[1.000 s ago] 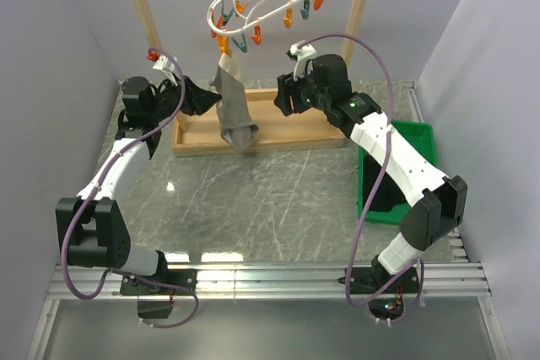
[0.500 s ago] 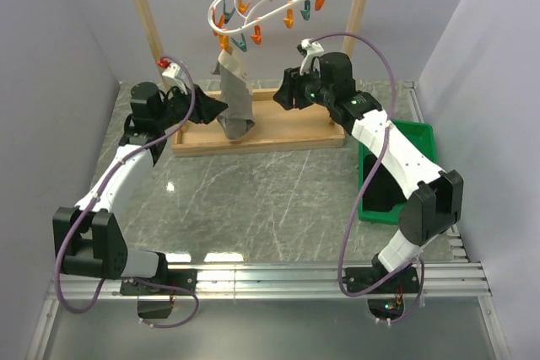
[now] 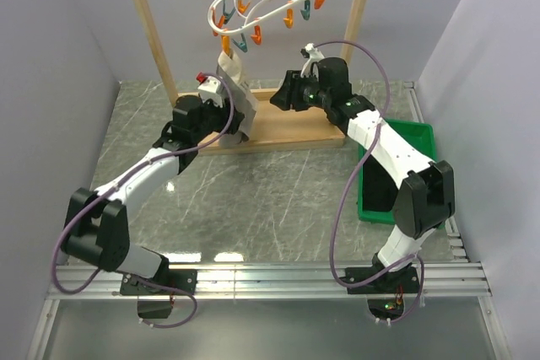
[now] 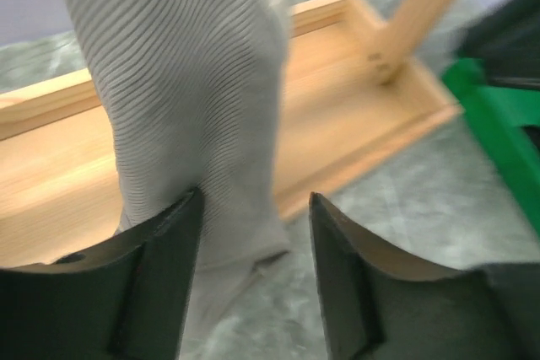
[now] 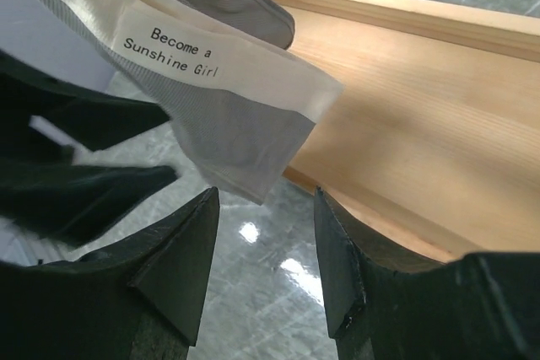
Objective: Clip the underwear to the hanger
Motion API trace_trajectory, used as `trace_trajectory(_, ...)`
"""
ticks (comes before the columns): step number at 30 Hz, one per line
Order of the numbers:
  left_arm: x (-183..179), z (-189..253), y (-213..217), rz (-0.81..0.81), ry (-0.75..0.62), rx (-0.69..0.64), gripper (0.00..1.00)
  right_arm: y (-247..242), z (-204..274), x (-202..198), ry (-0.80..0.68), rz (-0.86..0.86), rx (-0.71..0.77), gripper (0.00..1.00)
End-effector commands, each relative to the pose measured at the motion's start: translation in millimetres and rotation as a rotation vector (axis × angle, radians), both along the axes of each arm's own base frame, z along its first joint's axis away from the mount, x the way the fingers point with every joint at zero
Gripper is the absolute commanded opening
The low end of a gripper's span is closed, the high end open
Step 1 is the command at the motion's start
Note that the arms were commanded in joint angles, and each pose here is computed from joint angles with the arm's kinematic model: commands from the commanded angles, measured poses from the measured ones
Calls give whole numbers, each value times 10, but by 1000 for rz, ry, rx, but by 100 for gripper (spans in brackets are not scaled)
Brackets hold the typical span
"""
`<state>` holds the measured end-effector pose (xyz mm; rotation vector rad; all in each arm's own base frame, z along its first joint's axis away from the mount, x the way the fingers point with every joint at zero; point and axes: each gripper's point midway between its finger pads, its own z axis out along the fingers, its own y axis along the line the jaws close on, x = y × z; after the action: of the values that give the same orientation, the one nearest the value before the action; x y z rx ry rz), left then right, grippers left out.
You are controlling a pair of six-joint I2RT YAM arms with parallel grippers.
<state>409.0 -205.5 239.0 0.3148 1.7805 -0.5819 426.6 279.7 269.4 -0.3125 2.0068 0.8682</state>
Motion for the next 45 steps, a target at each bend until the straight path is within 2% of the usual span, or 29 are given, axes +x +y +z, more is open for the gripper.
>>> trace_trajectory(1,333,170,168,138,-94,51,57,55,54,70,-12,8,66,56)
trace_trajectory(3,399,169,214,152,-112,73,47,67,-4,92,4,9,81,56)
trace_trajectory(4,433,202,251,168,-123,79,35,80,4,85,2,17,88,56)
trace_trajectory(7,574,219,390,204,-127,84,14,91,-50,120,8,17,95,56)
trace_trajectory(10,745,224,580,238,-115,70,6,94,-74,180,-2,11,106,56)
trace_trajectory(13,870,240,662,237,-116,65,1,84,-104,247,-7,0,121,56)
trace_trajectory(19,1037,257,743,197,-104,35,0,115,-152,376,-16,-5,194,60)
trace_trajectory(20,1012,257,656,130,-96,5,0,142,-152,369,-10,7,219,62)
trace_trajectory(27,1013,314,538,-44,-75,-86,0,357,-258,381,-43,111,347,65)
trace_trajectory(35,1047,305,500,-109,-45,-152,0,523,-468,559,20,115,432,60)
trace_trajectory(40,1015,324,475,-124,-42,-165,0,628,-657,594,59,102,433,56)
trace_trajectory(45,985,293,475,-122,-36,-161,0,695,-577,547,33,141,463,51)
